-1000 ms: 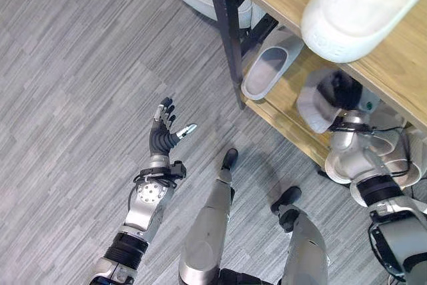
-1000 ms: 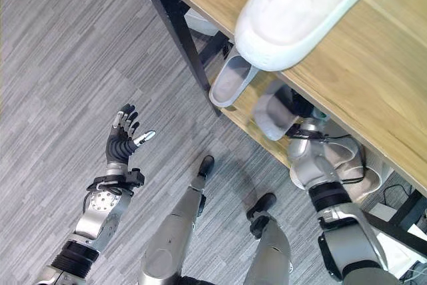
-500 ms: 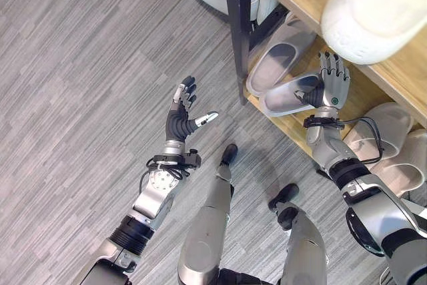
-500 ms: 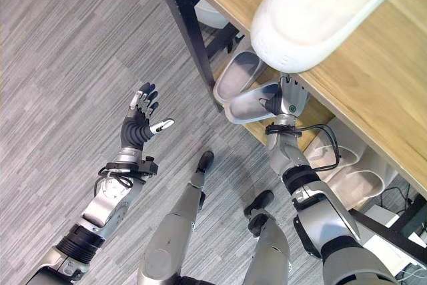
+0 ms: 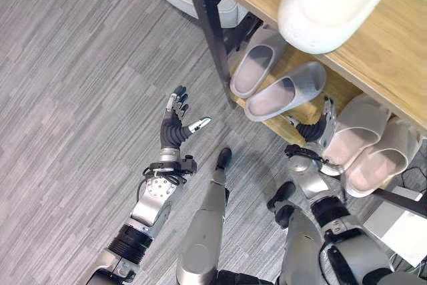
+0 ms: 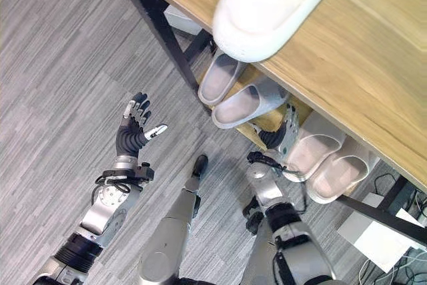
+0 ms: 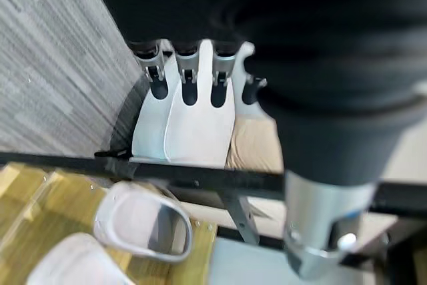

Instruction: Arrange the slippers neatly on the shoe rack.

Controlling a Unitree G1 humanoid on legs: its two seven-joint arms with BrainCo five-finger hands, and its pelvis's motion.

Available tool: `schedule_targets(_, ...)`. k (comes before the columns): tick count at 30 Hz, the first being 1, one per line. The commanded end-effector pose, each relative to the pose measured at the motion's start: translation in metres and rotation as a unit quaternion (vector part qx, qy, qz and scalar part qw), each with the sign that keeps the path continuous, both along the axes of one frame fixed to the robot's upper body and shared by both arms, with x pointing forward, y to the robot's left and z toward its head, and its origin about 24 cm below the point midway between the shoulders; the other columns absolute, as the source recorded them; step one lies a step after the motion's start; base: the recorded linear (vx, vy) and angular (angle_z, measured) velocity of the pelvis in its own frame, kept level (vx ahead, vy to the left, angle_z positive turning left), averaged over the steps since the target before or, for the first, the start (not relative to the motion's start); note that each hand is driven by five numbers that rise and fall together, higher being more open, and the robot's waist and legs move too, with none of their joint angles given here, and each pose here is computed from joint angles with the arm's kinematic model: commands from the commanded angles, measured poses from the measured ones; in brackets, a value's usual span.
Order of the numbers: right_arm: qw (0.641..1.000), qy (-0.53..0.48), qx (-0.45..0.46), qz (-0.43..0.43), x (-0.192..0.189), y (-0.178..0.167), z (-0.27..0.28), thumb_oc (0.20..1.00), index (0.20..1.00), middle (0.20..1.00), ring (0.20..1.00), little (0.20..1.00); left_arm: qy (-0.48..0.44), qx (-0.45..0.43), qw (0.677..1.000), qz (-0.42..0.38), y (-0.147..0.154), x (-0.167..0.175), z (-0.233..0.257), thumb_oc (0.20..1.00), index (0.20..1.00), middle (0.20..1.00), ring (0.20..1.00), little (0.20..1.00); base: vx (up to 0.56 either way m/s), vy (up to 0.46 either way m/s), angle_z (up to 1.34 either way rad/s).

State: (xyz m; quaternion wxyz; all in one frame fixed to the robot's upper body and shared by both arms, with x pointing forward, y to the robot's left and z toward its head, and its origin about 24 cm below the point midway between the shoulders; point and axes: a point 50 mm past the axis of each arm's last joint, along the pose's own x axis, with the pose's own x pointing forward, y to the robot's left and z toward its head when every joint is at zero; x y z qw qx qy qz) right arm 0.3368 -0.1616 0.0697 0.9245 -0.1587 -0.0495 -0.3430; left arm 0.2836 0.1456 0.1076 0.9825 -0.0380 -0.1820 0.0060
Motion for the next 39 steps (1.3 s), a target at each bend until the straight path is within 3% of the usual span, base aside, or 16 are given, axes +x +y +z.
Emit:
schedule_targets(1,0.988,-0.053,0.146,-0.021,0.008,-0.009,0.01,1.0,1.0,1.0,1.0,1.0,-0.024,0.002,1.0,0.0,0.0,-0.004,0.007,1.0,1.0,1.0,1.0,1.0,-0.01,-0.019,-0.11)
schedule_targets(5,0.929,-0.063,0.365,0.016,0.012,0.008,-0.006,1.0,1.0,1.0,1.0,1.0,-0.004,-0.011,1.0,-0.019,-0.004,-0.004,0.001,1.0,1.0,1.0,1.0,1.0,0.01,-0.035,-0.03)
schedule_targets(6,0.92,-0.066,0.385,0.021,0.013,0.01,-0.006,1.0,1.0,1.0,1.0,1.0,-0.002,-0.012,1.0,-0.023,-0.005,-0.004,0.001,1.0,1.0,1.0,1.0,1.0,0.02,-0.032,0.01)
schedule_targets(19,0.851,-0.136,0.502,0.075,0.041,0.008,0.029,1.0,1.0,1.0,1.0,1.0,0.001,-0.004,0.998,-0.065,-0.012,-0.004,0.0,1.0,1.0,1.0,1.0,1.0,0.03,-0.02,0.03)
schedule_targets(26,0.839,-0.18,0.507,0.079,0.048,-0.008,0.051,1.0,1.0,1.0,1.0,1.0,-0.006,-0.003,0.997,-0.079,-0.016,-0.004,0.003,1.0,1.0,1.0,1.0,1.0,0.02,-0.008,0.05)
schedule_targets(30,0.858,-0.187,0.473,0.069,0.047,-0.029,0.054,1.0,1.0,1.0,1.0,1.0,-0.006,0.0,0.996,-0.088,-0.019,-0.003,0.003,1.0,1.0,1.0,1.0,1.0,0.01,-0.001,0.0)
schedule_targets(33,0.912,-0.107,0.381,0.108,0.033,-0.021,0.024,1.0,1.0,1.0,1.0,1.0,-0.001,0.001,0.997,-0.081,-0.015,-0.002,0.002,1.0,1.0,1.0,1.0,1.0,0.0,0.0,-0.03)
schedule_targets(39,0.935,0.003,0.263,0.239,-0.024,0.004,-0.03,1.0,1.0,1.0,1.0,1.0,0.059,0.017,0.997,-0.044,0.011,-0.014,-0.026,1.0,1.0,1.0,1.0,1.0,0.01,0.004,-0.4)
